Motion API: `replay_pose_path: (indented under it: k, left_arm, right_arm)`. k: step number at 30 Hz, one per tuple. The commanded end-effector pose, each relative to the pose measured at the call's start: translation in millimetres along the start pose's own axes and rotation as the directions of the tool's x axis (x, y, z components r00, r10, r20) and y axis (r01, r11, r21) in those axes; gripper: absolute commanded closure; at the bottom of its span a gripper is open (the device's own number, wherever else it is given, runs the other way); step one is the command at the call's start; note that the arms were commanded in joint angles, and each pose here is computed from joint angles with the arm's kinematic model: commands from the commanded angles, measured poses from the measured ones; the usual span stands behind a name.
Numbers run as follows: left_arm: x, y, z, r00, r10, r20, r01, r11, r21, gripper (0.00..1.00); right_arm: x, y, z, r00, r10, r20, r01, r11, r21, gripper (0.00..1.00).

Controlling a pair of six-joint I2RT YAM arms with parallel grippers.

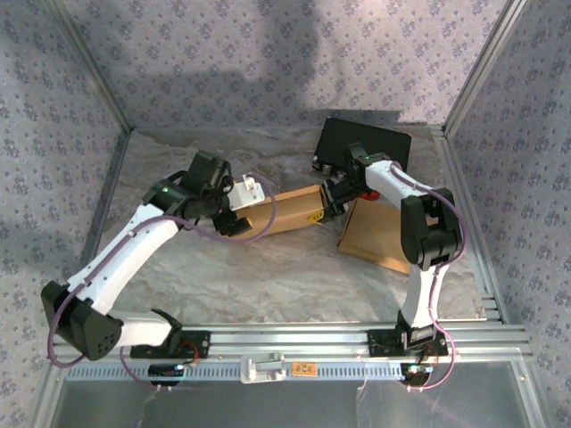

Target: Fold the paper box

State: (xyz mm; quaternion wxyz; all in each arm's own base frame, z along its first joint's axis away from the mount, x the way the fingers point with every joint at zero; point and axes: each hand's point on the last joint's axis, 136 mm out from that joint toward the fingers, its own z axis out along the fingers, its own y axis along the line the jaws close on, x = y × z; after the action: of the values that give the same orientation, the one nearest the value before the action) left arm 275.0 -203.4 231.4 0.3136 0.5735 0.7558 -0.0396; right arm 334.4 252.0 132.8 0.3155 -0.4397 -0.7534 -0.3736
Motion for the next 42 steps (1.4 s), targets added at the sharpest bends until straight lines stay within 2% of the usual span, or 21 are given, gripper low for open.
replay_pose_path:
  k: [1,6,10,14,18,22,24,27,31,34,36,37,39,40,42]
  left_arm:
    - [-3.0,-11.3,13.3,1.000,0.027,-0.012,-0.025,0.995,0.101,0.16]
    - [3.3,-19.2,37.6,0.993,0.084,-0.085,-0.074,0.990,0.117,0.16]
    - [8.3,-13.6,48.6,0.988,0.106,-0.108,-0.101,0.994,0.051,0.18]
    - [11.4,-15.6,52.9,0.990,0.108,-0.092,-0.104,0.994,0.045,0.21]
    - [18.7,-25.4,62.7,0.989,0.096,-0.114,-0.083,0.990,0.118,0.33]
    - [17.5,-24.1,68.7,0.992,0.070,-0.109,-0.054,0.989,0.141,0.39]
    - [14.6,-21.2,70.3,0.993,0.055,-0.105,-0.040,0.988,0.147,0.41]
    - [11.4,-19.0,72.2,0.994,0.042,-0.101,-0.026,0.987,0.161,0.43]
    - [8.3,-16.6,71.4,0.995,0.031,-0.091,-0.015,0.984,0.178,0.43]
    - [9.3,-14.1,70.5,0.996,0.024,-0.089,-0.008,0.984,0.179,0.43]
    - [10.4,-14.1,70.4,0.996,0.020,-0.089,-0.003,0.983,0.184,0.43]
    - [10.3,-13.8,69.9,0.996,0.018,-0.087,-0.001,0.983,0.185,0.43]
    - [10.5,-13.9,69.6,0.996,0.017,-0.083,-0.001,0.982,0.189,0.43]
    - [11.0,-14.0,69.5,0.996,0.015,-0.083,0.001,0.982,0.191,0.43]
    - [11.3,-13.9,68.5,0.997,0.014,-0.081,0.002,0.981,0.192,0.43]
  right_arm:
    - [-5.8,-5.1,4.9,0.999,0.052,0.012,-0.053,0.998,0.024,0.60]
    - [0.8,-2.2,11.5,0.998,0.057,0.002,-0.057,0.998,0.021,0.60]
    - [10.3,2.5,14.4,0.998,0.055,-0.003,-0.055,0.998,0.014,0.59]
    - [9.3,-0.5,12.6,0.998,0.064,0.014,-0.065,0.998,0.020,0.45]
    - [1.4,-6.2,11.3,0.997,0.072,0.035,-0.073,0.997,0.036,0.33]
    - [-1.8,-1.9,5.0,0.997,0.052,0.057,-0.053,0.998,0.020,0.26]
    - [-3.0,4.1,-11.0,0.993,0.014,0.113,-0.015,1.000,0.005,0.21]
    - [-3.4,17.0,-43.6,0.977,-0.041,0.211,0.054,0.997,-0.054,0.17]
    - [-2.3,25.8,-100.7,0.906,-0.130,0.403,0.193,0.974,-0.121,0.16]
    - [9.4,34.2,-128.7,0.832,-0.246,0.497,0.353,0.926,-0.132,0.24]
    - [19.1,39.8,-146.0,0.720,-0.386,0.576,0.503,0.863,-0.050,0.37]
    - [24.4,42.4,-150.3,0.653,-0.463,0.599,0.576,0.818,0.005,0.39]
    - [37.0,45.0,-158.3,0.422,-0.656,0.625,0.723,0.660,0.205,0.44]
    - [42.4,44.0,-157.8,0.309,-0.735,0.603,0.765,0.569,0.300,0.44]
    - [58.3,38.9,-148.5,0.036,-0.880,0.474,0.821,0.296,0.488,0.44]
